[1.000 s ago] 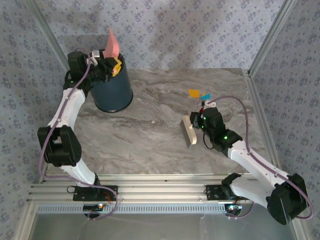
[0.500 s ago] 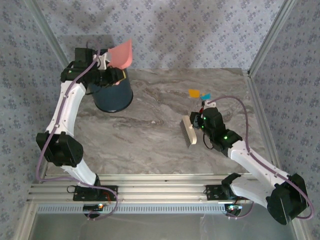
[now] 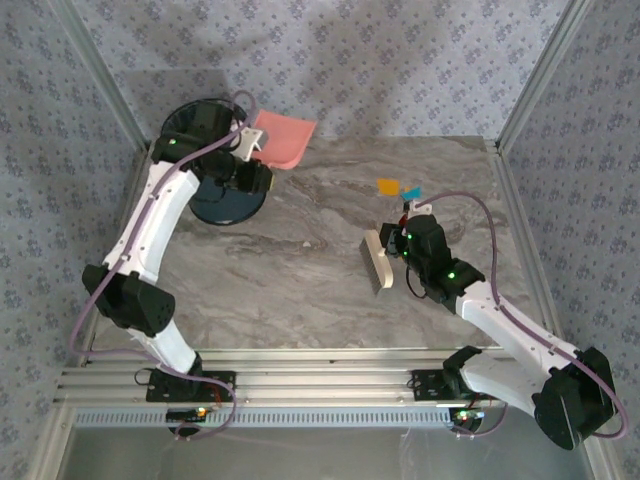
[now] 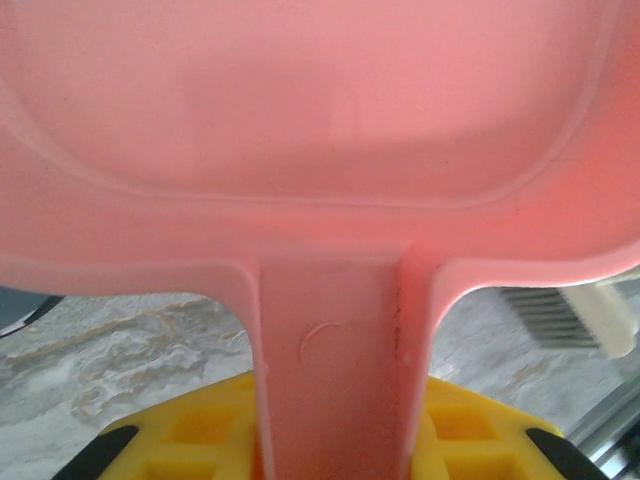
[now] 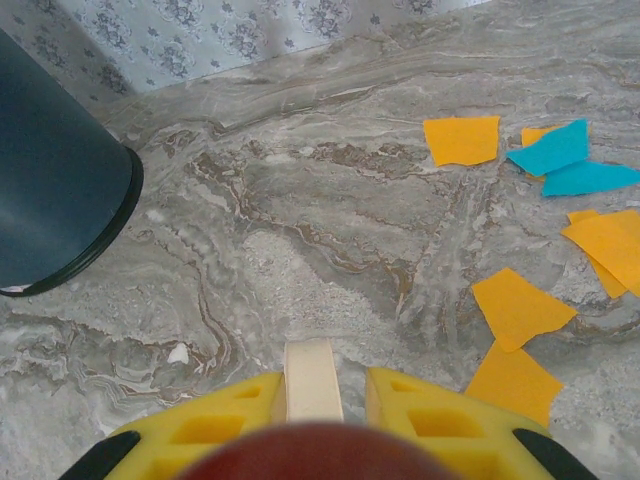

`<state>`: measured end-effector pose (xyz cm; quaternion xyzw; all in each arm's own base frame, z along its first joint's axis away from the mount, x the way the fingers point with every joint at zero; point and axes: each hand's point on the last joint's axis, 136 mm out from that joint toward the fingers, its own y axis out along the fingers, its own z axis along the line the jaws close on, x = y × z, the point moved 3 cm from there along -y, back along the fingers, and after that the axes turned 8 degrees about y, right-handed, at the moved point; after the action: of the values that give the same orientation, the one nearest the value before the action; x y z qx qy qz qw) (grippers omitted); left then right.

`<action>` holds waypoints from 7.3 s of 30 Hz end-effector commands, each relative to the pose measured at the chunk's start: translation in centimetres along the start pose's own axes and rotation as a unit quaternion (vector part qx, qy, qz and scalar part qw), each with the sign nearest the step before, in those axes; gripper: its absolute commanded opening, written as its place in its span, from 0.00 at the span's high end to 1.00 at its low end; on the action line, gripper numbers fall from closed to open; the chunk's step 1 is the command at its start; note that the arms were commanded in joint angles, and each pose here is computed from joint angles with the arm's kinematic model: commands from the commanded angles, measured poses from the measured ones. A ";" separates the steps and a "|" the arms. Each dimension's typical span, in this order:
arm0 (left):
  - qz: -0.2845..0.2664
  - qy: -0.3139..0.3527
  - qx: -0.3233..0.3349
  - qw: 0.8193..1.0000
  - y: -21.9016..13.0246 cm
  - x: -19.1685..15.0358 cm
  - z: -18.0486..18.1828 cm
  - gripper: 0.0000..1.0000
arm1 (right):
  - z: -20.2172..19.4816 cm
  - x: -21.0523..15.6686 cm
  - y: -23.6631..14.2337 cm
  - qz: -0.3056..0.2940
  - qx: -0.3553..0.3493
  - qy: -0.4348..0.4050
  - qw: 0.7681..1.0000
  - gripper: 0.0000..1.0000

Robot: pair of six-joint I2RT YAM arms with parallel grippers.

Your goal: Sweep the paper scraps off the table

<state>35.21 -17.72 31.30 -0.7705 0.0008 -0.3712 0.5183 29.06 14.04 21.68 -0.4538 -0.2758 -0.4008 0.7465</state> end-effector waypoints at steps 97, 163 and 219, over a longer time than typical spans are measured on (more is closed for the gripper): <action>0.353 0.259 -0.062 0.897 16.7 -19.3 -8.1 1.00 | -10.9 8.3 10.1 -0.037 -0.121 -0.250 0.960 1.00; 0.373 0.247 -0.027 0.894 16.8 -19.3 -7.3 1.00 | 7.5 -2.3 4.3 0.027 0.144 -0.119 0.982 1.00; 0.358 0.211 -0.007 0.910 16.3 -17.9 -5.4 1.00 | -15.4 16.8 13.8 -0.146 -0.281 -0.071 0.946 1.00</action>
<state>25.03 -23.23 7.77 -0.6315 0.3962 -0.3203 0.5845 48.77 -1.28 20.41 -0.6131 -0.2596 -0.5311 0.5241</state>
